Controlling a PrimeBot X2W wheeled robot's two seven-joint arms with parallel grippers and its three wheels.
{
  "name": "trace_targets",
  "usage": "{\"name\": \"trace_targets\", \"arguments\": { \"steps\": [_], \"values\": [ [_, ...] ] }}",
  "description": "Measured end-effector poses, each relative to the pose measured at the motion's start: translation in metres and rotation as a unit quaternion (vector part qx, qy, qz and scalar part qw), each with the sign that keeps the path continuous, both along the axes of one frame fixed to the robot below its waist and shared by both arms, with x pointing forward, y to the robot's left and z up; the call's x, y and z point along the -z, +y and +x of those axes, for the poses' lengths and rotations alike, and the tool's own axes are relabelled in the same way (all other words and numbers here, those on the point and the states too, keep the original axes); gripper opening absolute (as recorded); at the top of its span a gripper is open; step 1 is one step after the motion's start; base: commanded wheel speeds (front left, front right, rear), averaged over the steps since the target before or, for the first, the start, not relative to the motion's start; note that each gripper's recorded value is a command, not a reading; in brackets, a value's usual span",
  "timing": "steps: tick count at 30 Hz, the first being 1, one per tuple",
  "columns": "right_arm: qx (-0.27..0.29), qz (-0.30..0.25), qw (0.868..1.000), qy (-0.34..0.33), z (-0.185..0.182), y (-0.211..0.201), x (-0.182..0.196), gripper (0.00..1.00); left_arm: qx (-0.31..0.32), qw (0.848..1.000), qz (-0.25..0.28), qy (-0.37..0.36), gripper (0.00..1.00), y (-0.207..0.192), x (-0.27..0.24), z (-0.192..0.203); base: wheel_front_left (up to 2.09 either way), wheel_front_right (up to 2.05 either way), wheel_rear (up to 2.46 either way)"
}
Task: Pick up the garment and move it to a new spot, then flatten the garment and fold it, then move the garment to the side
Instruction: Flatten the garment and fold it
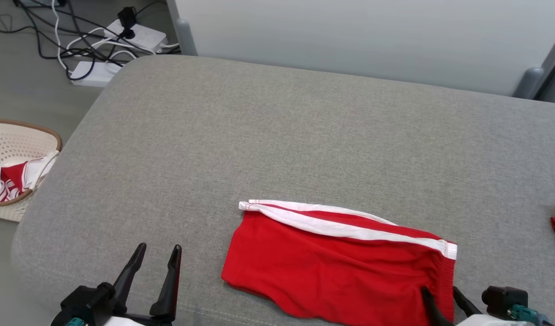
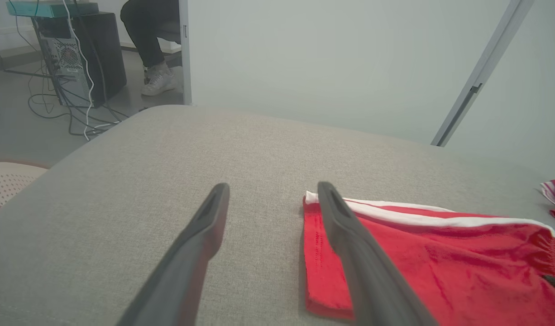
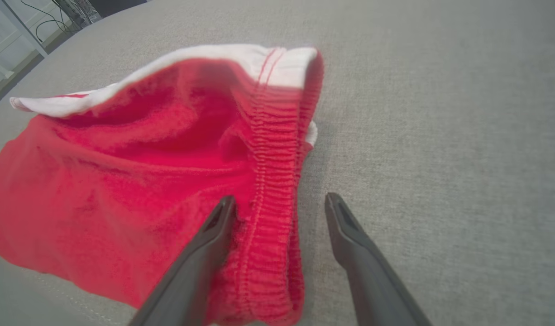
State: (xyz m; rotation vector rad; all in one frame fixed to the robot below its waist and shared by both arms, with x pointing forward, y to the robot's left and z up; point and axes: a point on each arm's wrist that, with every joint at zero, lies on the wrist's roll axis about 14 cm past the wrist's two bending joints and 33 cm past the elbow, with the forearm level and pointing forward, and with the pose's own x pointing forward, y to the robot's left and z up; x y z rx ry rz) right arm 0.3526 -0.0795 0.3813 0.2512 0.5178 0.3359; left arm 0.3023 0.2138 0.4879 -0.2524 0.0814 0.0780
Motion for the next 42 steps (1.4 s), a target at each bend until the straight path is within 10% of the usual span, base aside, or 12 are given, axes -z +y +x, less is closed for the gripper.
{"name": "trace_targets", "arguments": {
  "steps": [5,6,8,27,42],
  "values": [
    [-0.01,0.006,1.0,0.026,0.005,0.01,0.009,1.0,-0.005,1.0,-0.004,0.003,1.0,0.001,0.002,0.0,0.0,0.0,0.0],
    [-0.01,0.008,1.0,0.029,0.007,0.011,0.01,0.84,-0.005,1.0,-0.003,0.003,1.0,0.001,0.002,0.001,0.0,0.0,0.0],
    [-0.01,0.015,0.999,0.032,0.011,0.014,0.009,0.0,-0.003,1.0,-0.003,-0.001,1.0,0.001,0.0,0.004,0.0,0.0,0.0],
    [0.124,0.046,0.989,0.061,0.009,-0.064,0.016,0.0,0.039,0.999,-0.01,-0.005,1.0,-0.021,0.0,0.036,0.0,0.0,0.0],
    [-0.022,0.237,0.971,0.034,-0.003,0.031,-0.096,0.0,0.059,0.998,-0.007,-0.016,1.0,-0.031,-0.004,0.044,0.0,0.0,0.0]
  ]
}}
